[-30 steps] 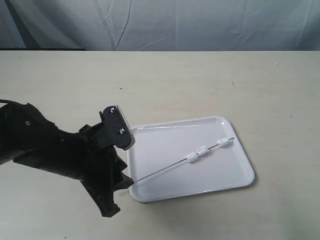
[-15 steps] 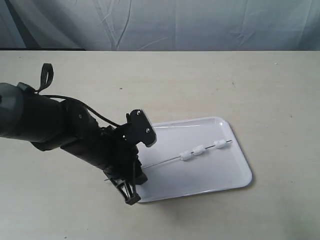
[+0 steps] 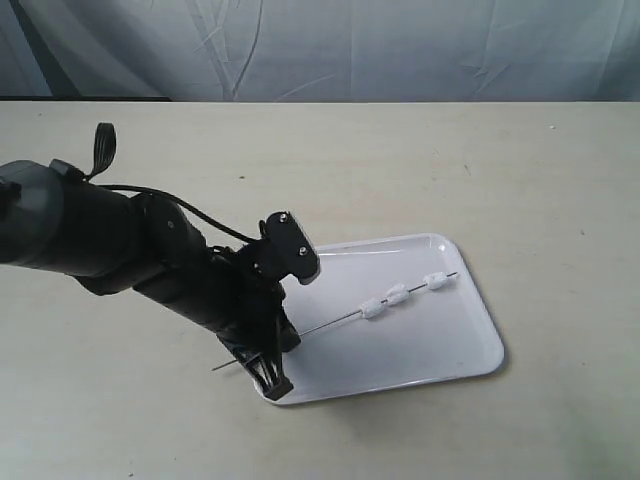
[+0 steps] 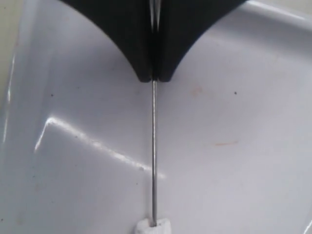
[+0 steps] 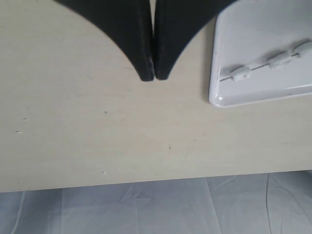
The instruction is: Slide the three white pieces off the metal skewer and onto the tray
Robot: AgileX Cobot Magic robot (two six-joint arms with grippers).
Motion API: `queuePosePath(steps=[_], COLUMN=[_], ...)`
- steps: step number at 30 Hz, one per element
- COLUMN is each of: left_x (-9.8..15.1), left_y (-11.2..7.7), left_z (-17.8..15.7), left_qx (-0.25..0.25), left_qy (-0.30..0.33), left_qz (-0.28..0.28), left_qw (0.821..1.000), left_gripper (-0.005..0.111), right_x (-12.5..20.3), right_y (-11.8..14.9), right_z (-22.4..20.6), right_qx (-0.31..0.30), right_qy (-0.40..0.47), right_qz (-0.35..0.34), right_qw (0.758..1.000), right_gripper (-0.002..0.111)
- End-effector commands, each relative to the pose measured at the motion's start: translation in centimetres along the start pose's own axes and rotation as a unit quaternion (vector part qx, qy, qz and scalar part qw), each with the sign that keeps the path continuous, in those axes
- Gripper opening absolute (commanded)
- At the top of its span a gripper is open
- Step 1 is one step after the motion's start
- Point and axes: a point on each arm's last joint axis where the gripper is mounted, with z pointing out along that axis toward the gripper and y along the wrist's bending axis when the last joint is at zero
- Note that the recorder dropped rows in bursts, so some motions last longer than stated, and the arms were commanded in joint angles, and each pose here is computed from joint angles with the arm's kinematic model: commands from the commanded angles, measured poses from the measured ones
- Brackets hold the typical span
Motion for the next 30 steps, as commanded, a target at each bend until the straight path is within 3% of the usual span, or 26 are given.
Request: queuePosePath(steps=[1, 6, 10, 14, 18, 23, 30], left_x=[0.8, -0.8, -2.2, -3.6, -4.2, -3.3, -0.3], left_y=[-0.9, -0.9, -0.8, -1.2, -2.0, -3.3, -4.6], left_z=[0.8, -2.1, -6.4, -10.8, -14.2, -16.7, -16.8], left_qx=[0.054, 0.037, -0.022, -0.062, -0.062, -0.043, -0.016], left_qy=[0.035, 0.003, -0.044, -0.126, -0.188, -0.219, -0.235], left_qz=[0.012, -0.015, -0.016, -0.046, -0.095, -0.16, -0.271], left_qw=[0.998, 0.999, 0.999, 0.989, 0.976, 0.962, 0.933], left_gripper=[0.0, 0.0, 0.0, 0.0, 0.0, 0.0, 0.0], right_x=[0.1, 0.1, 0.1, 0.1, 0.1, 0.1, 0.1], right_y=[0.0, 0.0, 0.0, 0.0, 0.0, 0.0, 0.0], right_z=[0.1, 0.1, 0.1, 0.1, 0.1, 0.1, 0.1], right_qx=[-0.002, -0.002, -0.002, -0.002, -0.002, -0.002, -0.002], right_qy=[-0.004, -0.004, -0.004, -0.004, -0.005, -0.005, -0.005], right_qz=[0.0, 0.0, 0.0, 0.0, 0.0, 0.0, 0.0], right_qw=[1.0, 1.0, 1.0, 1.0, 1.0, 1.0, 1.0], right_gripper=[-0.001, -0.001, -0.001, -0.001, -0.001, -0.001, -0.001])
